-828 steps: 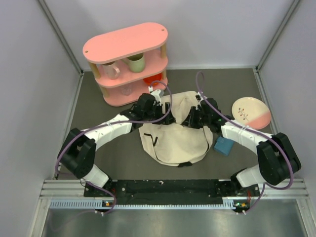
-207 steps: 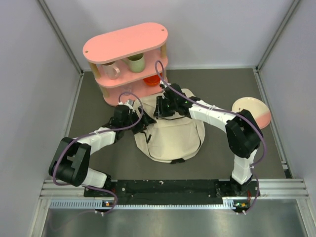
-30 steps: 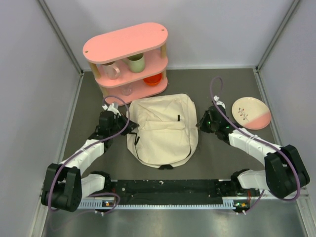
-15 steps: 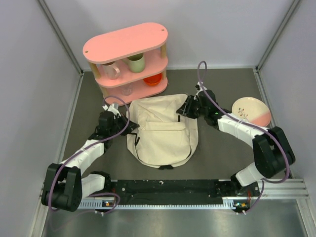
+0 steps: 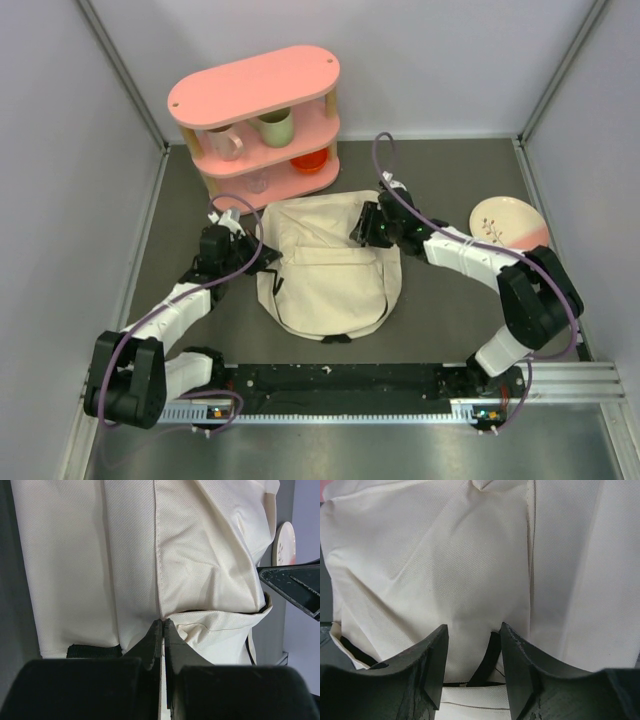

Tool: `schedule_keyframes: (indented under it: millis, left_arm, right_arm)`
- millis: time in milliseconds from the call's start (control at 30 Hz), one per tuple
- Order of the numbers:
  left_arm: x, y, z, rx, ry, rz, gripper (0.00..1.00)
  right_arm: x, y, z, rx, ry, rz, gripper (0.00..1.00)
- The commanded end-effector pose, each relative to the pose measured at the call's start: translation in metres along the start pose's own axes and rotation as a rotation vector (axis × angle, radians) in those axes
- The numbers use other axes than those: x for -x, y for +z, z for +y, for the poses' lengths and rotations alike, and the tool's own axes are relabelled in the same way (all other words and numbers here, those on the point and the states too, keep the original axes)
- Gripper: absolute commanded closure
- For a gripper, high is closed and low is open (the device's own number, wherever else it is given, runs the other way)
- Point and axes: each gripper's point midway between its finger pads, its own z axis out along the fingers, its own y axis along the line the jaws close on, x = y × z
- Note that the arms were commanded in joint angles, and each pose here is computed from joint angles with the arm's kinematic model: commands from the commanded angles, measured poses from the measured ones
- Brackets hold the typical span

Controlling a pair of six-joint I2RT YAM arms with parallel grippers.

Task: Pack the student bag
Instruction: Zip the student bag at the center of the board.

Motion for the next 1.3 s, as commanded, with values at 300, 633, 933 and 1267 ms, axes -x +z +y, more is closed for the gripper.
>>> schedule_keyframes:
  millis: [300,633,933,1267]
  left_arm:
    - [-0.001,-0.003,0.003,-0.009,0.024,-0.005,1.00]
    - [-0.002,-0.003,0.004,-0.004,0.027,-0.004,1.00]
    - [0.000,-0.003,0.008,0.020,0.035,-0.007,1.00]
    - [0.001,-0.003,0.010,0.032,0.036,-0.012,1.00]
  right_arm:
    - [-0.022,0.017,0.010,0.013,-0.032,0.107,0.71]
    - [-0.008,0.008,-0.004,-0.069,-0.058,0.039,1.00]
    - [0.028,-0.020,-0.035,-0.129,0.003,-0.093,1.00]
    - [0.026,-0.021,-0.053,-0.155,0.032,-0.094,1.00]
